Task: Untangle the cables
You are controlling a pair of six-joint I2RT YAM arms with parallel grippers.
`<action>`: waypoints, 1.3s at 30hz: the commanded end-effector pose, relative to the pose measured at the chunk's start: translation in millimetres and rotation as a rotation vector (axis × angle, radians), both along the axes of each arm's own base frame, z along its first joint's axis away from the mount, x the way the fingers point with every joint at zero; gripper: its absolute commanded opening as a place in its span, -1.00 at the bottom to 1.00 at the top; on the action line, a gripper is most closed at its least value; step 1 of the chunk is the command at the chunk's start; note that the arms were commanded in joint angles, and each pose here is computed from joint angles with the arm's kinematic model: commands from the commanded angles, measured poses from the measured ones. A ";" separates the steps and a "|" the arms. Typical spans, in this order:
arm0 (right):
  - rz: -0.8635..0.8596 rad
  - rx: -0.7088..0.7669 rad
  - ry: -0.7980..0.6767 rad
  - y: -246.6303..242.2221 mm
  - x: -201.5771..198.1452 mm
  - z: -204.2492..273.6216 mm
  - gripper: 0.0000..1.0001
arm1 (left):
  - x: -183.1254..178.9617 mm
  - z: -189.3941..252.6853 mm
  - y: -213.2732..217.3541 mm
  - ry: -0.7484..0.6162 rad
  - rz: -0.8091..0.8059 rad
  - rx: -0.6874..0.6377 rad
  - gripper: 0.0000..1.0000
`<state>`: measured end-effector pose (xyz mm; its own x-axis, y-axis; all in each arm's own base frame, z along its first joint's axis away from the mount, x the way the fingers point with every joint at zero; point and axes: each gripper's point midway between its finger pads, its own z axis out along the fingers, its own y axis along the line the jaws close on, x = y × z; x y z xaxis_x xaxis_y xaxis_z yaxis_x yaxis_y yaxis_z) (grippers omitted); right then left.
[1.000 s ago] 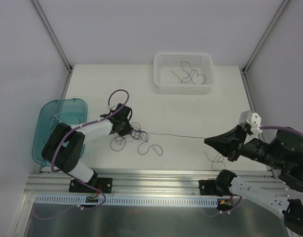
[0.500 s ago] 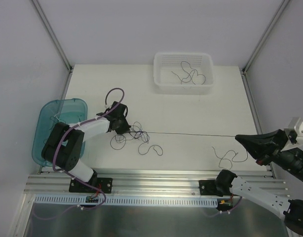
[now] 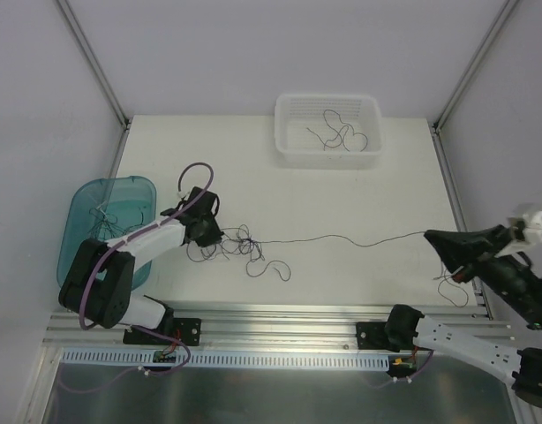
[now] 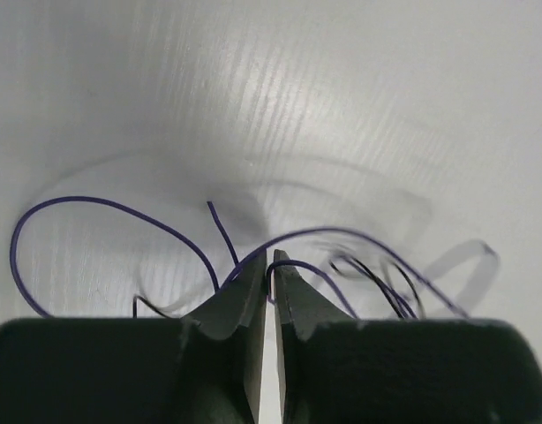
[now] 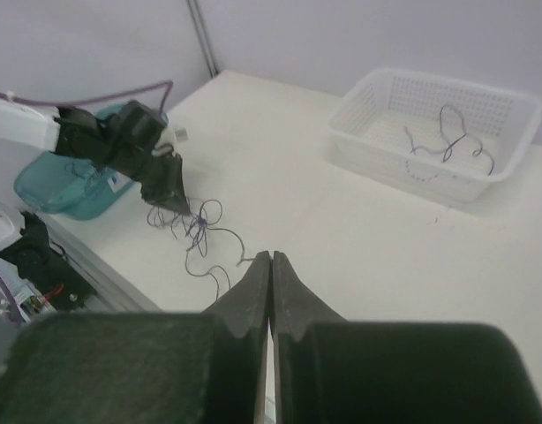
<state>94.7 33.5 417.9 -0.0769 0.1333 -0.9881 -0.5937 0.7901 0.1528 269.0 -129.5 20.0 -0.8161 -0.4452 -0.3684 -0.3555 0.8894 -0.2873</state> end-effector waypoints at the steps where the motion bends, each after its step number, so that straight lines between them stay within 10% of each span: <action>1: 0.005 -0.166 0.183 67.0 30.8 -56.8 -0.99 | -9.5 25.3 -3.7 -0.065 -0.071 -0.018 -0.85; 8: -0.035 -0.345 0.387 134.0 63.2 -160.6 -0.92 | -25.5 73.9 -15.0 -0.226 -0.150 -0.140 -0.08; 14: -0.191 -0.492 0.595 133.5 89.2 -239.4 -0.38 | -47.5 100.1 -41.9 -0.299 -0.282 -0.228 0.64; 20: -0.279 -0.506 0.741 129.2 94.6 -267.0 0.38 | -57.9 91.4 -70.4 -0.301 -0.448 -0.109 0.60; 29: 0.295 -0.288 0.676 242.8 75.3 -252.4 0.37 | -34.8 65.7 -82.3 -0.270 -0.507 0.038 0.34; 39: 0.466 -0.179 0.763 312.1 79.5 -295.8 0.12 | -30.2 47.0 -85.7 -0.225 -0.442 0.035 0.13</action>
